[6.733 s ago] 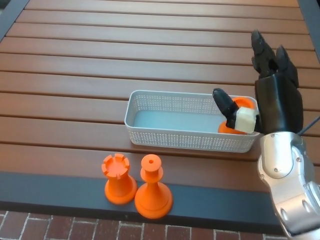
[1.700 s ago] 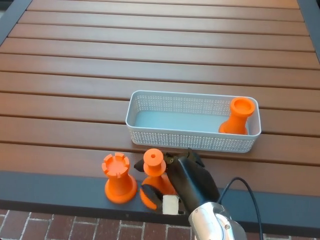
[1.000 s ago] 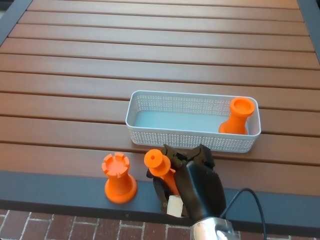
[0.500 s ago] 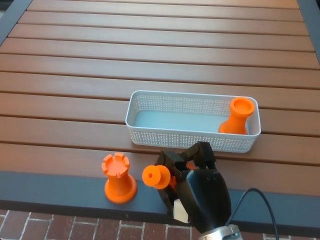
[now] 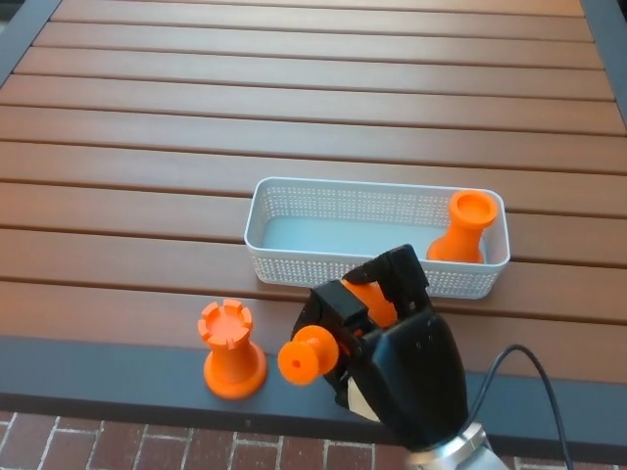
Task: Using the right hand to place 3 different shape and weight chess pieces into a small container
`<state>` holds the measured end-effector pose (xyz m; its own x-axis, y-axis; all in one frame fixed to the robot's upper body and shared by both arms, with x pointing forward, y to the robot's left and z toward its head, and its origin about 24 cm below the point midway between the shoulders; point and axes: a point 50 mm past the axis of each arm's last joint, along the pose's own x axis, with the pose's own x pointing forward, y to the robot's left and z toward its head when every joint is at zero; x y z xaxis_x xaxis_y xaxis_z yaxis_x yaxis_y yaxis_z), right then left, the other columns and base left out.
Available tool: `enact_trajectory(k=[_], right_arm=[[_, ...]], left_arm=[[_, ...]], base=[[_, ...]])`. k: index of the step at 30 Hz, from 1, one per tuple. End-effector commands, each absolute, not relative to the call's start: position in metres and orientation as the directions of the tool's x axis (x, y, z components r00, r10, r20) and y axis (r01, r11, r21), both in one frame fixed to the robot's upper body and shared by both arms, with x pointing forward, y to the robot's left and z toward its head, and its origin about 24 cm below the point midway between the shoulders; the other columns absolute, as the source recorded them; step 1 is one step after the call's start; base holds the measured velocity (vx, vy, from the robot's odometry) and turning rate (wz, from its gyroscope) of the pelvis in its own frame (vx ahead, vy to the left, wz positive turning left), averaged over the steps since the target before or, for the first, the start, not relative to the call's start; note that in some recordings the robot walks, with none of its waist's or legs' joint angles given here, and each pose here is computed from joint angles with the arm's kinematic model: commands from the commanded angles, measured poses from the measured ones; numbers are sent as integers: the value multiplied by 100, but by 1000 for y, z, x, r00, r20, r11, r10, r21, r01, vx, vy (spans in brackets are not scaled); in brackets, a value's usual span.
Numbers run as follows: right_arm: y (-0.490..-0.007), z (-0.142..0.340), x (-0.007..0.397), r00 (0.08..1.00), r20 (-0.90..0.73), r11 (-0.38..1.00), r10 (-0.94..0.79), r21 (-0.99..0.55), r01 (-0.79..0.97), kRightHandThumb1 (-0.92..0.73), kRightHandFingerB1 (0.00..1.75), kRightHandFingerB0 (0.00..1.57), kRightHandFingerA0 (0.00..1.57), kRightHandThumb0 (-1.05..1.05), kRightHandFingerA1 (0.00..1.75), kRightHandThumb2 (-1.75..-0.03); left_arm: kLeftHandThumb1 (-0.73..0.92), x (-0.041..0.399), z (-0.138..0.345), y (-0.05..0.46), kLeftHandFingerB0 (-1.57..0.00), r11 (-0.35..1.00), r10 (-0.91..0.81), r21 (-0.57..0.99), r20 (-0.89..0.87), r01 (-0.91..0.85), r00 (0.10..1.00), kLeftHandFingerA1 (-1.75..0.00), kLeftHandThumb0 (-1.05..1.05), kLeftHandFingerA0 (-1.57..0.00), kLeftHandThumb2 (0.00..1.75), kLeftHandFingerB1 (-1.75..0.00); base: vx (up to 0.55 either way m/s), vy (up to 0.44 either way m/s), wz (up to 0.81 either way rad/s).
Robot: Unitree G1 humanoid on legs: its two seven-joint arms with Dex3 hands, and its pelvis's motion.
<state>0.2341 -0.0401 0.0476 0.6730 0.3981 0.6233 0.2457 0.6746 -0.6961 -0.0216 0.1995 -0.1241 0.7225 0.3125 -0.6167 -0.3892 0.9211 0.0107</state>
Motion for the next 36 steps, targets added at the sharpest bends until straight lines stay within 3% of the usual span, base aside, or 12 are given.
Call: enact_trajectory(k=[1,8,9,12,13,14,15,18,23,27,36], right_arm=[[-38,76,228,447,809,779,381,-541,316,-66,175,60,85,-14,175,-111],[-41,88,233,432,817,786,382,-533,312,-60,175,60,86,-12,175,-120],[-45,96,238,431,825,787,366,-521,330,-67,175,62,88,-19,175,-107],[-46,100,240,430,828,788,359,-516,336,-67,175,62,88,-19,175,-107],[-48,102,243,450,815,781,364,-530,329,-57,175,61,86,-17,175,-122],[-50,105,246,476,799,773,369,-548,319,-57,175,61,86,-17,175,-122],[-54,107,253,508,777,755,373,-572,321,-66,173,57,80,-21,175,-106],[-64,110,268,567,737,717,368,-613,332,-69,165,59,75,-21,175,-101],[-74,118,288,611,712,702,345,-628,336,-64,163,64,79,-20,175,-108],[-84,129,305,672,675,687,304,-644,336,-69,161,66,82,-21,175,-94],[-90,124,316,766,568,683,300,-689,243,-64,163,67,81,-16,175,-95]], left_arm=[[21,-22,-124,194,-119,939,271,-5,-606,-344,748,-155,-16,-136,163,-142],[20,-26,-124,194,-118,920,290,-29,-618,-390,730,-155,-11,-132,166,-143],[16,-25,-125,195,-120,921,290,-25,-621,-388,728,-155,-14,-131,163,-141],[16,-24,-126,195,-120,922,290,-23,-623,-387,727,-155,-14,-131,163,-141],[19,-23,-125,195,-119,923,290,-22,-617,-384,732,-155,-14,-134,165,-139],[19,-22,-125,195,-119,925,289,-21,-609,-379,738,-155,-14,-134,165,-139],[22,-22,-125,195,-118,926,290,-17,-609,-378,738,-157,-13,-134,160,-145],[21,-24,-124,194,-118,921,300,-16,-608,-389,735,-158,-14,-133,165,-144],[21,-22,-124,195,-119,914,307,-31,-599,-404,739,-154,-17,-135,165,-139],[22,-23,-122,195,-119,919,302,-25,-597,-393,743,-156,-13,-136,162,-143],[22,-23,-124,196,-117,905,312,-41,-613,-423,726,-158,-11,-129,163,-143]], base=[[0,0,0],[0,0,0],[0,0,0],[0,0,0],[0,0,0],[0,0,0],[0,0,0],[0,0,0],[0,0,0],[0,0,0],[0,0,0]])
